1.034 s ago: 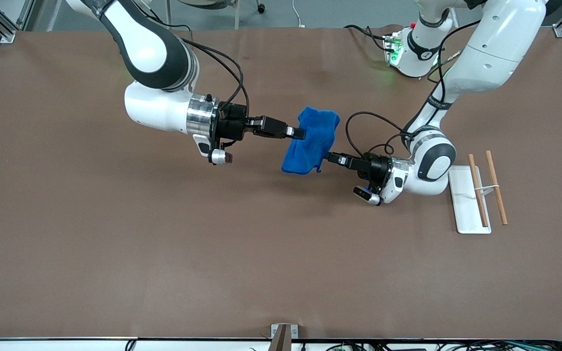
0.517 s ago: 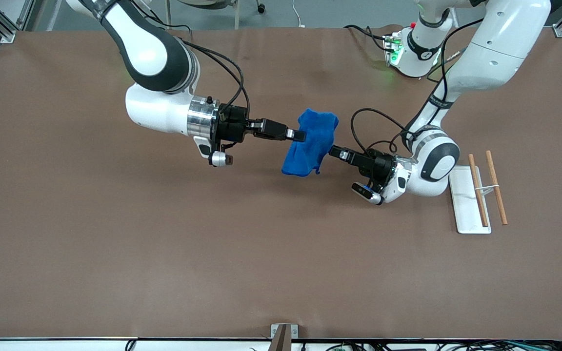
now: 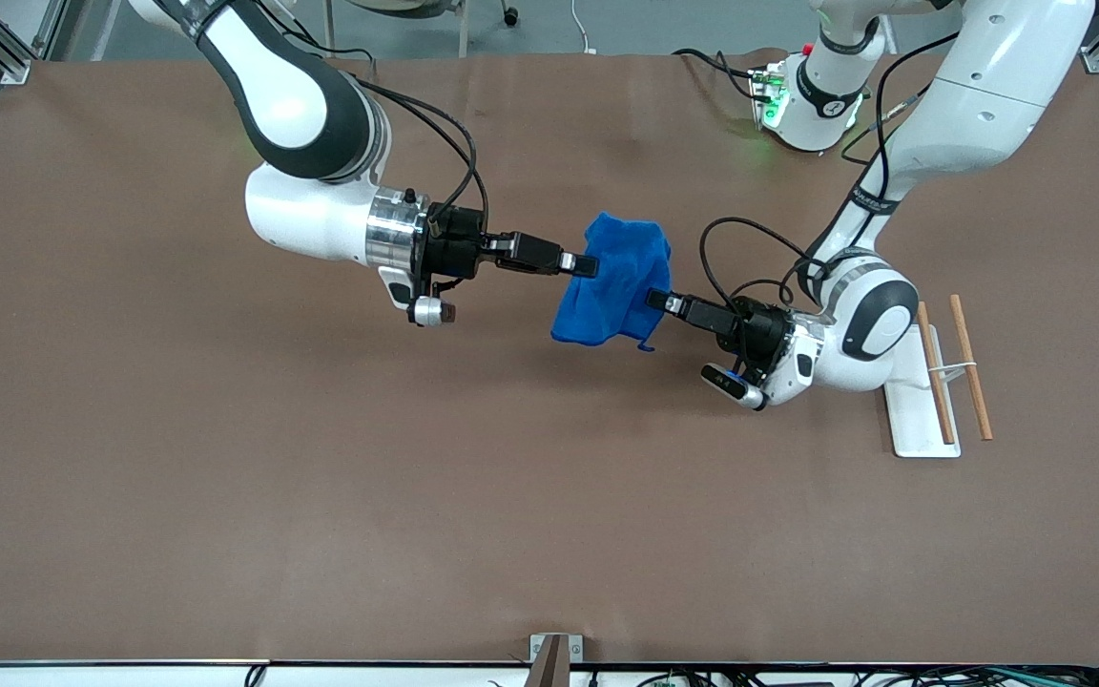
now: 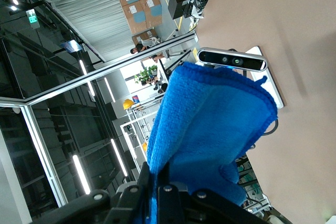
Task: Right arm passes towel to left arm to hang
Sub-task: 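Grasp the towel with the left gripper beside the right gripper, then release the towel from the right gripper while the left gripper pulls away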
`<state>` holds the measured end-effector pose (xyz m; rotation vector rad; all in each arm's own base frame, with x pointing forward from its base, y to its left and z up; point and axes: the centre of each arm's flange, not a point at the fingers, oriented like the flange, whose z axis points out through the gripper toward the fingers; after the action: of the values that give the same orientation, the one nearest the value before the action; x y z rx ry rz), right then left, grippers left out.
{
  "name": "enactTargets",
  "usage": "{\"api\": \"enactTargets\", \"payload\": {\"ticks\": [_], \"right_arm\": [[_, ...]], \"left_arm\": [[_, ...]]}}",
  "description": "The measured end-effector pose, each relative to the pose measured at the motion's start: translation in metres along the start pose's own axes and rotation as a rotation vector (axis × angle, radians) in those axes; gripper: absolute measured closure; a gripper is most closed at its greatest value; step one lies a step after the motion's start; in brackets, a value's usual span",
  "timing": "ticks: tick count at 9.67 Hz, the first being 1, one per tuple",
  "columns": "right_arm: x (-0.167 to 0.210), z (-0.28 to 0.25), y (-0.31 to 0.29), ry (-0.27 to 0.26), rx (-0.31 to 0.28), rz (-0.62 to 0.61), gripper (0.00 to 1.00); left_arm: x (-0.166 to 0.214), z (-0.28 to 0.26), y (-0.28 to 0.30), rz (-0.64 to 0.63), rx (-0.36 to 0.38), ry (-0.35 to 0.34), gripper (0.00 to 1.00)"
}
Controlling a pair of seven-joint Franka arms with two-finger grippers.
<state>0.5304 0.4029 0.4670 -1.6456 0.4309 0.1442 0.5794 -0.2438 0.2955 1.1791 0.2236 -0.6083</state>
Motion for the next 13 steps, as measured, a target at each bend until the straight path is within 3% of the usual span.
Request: {"api": "enactTargets", "payload": {"ticks": [3, 5, 6, 9, 11, 13], "right_arm": [[0.0, 0.0, 0.0, 0.001, 0.001, 0.0, 0.91], [0.008, -0.006, 0.006, 0.013, -0.032, -0.021, 0.63], [0.019, -0.017, 0.013, 0.025, -0.088, -0.066, 0.48], [0.075, -0.089, 0.038, 0.082, -0.333, -0.233, 0.01], [0.111, -0.162, 0.056, 0.04, -0.572, -0.324, 0.0], [0.136, -0.253, 0.052, 0.056, -0.869, -0.386, 0.0]], "left_arm": [[-0.004, -0.01, 0.044, -0.041, -0.005, 0.011, 0.98], [-0.009, -0.019, 0.085, -0.081, -0.006, 0.019, 0.98], [-0.011, -0.025, 0.101, -0.098, 0.016, 0.025, 0.98], [-0.026, -0.081, 0.148, -0.131, 0.194, 0.103, 0.98], [-0.042, -0.139, 0.167, -0.138, 0.354, 0.2, 0.98], [-0.062, -0.184, 0.19, -0.123, 0.623, 0.305, 0.98]]}}
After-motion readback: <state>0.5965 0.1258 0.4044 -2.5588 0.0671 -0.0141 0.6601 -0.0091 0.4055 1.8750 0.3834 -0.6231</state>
